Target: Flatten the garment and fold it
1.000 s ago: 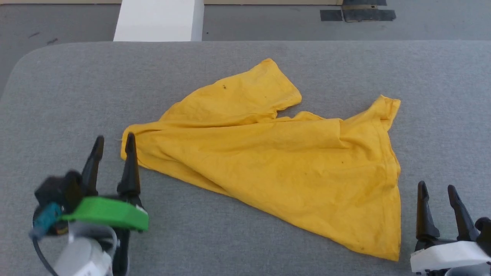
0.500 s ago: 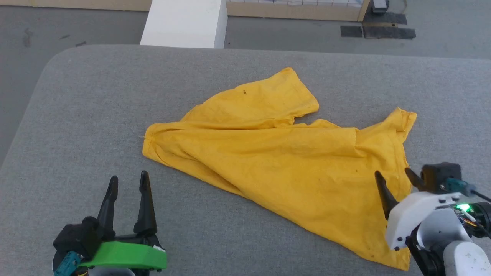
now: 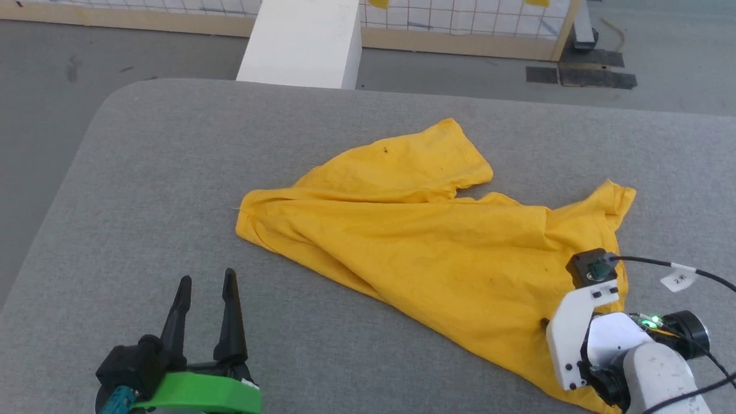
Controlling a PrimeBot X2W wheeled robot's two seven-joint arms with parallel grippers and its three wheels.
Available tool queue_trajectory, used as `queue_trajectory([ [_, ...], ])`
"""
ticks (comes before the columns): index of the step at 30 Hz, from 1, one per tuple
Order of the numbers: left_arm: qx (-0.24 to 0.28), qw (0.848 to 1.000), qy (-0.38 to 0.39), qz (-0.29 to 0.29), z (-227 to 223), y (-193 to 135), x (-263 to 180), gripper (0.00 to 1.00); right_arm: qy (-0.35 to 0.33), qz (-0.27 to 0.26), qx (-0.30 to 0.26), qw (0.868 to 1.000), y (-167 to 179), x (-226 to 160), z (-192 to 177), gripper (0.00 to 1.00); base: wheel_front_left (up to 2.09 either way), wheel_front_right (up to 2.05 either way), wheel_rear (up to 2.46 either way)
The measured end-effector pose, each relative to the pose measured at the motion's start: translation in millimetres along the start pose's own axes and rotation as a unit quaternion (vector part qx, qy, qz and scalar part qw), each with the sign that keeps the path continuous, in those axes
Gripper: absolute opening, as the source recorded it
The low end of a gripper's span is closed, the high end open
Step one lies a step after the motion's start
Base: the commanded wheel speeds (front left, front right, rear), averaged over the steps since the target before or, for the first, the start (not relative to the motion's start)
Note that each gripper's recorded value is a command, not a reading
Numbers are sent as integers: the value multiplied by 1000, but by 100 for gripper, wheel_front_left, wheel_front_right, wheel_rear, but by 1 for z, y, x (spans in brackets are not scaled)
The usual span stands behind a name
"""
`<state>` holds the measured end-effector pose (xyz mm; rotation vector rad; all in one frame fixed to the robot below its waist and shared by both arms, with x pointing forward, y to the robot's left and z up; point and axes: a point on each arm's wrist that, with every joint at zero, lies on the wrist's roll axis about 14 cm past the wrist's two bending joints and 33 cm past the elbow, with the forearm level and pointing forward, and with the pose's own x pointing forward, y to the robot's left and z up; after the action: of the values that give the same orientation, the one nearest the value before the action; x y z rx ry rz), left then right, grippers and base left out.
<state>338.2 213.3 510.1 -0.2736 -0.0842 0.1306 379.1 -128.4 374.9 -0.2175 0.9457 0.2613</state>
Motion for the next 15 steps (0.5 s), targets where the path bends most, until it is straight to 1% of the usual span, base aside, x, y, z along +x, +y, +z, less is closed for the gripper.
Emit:
queue_trajectory([
  [1, -1, 1000, -1, 2, 0, 1, -1, 100, 4, 0, -5, 1000, 0, 3, 0, 81, 0, 0, 0],
  [2, -2, 1000, -2, 2, 1, 1, -2, 100, 5, -1, -6, 1000, -2, 5, 2, 45, 0, 0, 0],
  [3, -4, 1000, -2, 3, 1, 2, -3, 100, 2, 0, -8, 1000, -2, 7, 4, 20, 0, 0, 0],
  [4, -5, 1000, -2, 5, 1, 2, -5, 100, -3, 0, -13, 1000, -2, 9, 7, 0, 0, 0, 0],
  [8, -9, 1000, -6, 15, 3, 7, -8, 100, -38, 1, 1, 999, -5, 13, 25, 0, 0, 0, 0],
  [11, -10, 1000, -6, 15, 3, 8, -8, 100, -72, 7, 18, 997, -5, 9, 43, 0, 0, 0, 0],
  [13, -9, 1000, -5, 11, 1, 6, -6, 100, -104, 20, 39, 994, -2, 1, 61, 0, 0, 0, 0],
  [15, -11, 1000, -3, 7, 0, 4, -4, 100, -115, 43, 53, 991, 6, -7, 70, 0, 0, 0, 0],
])
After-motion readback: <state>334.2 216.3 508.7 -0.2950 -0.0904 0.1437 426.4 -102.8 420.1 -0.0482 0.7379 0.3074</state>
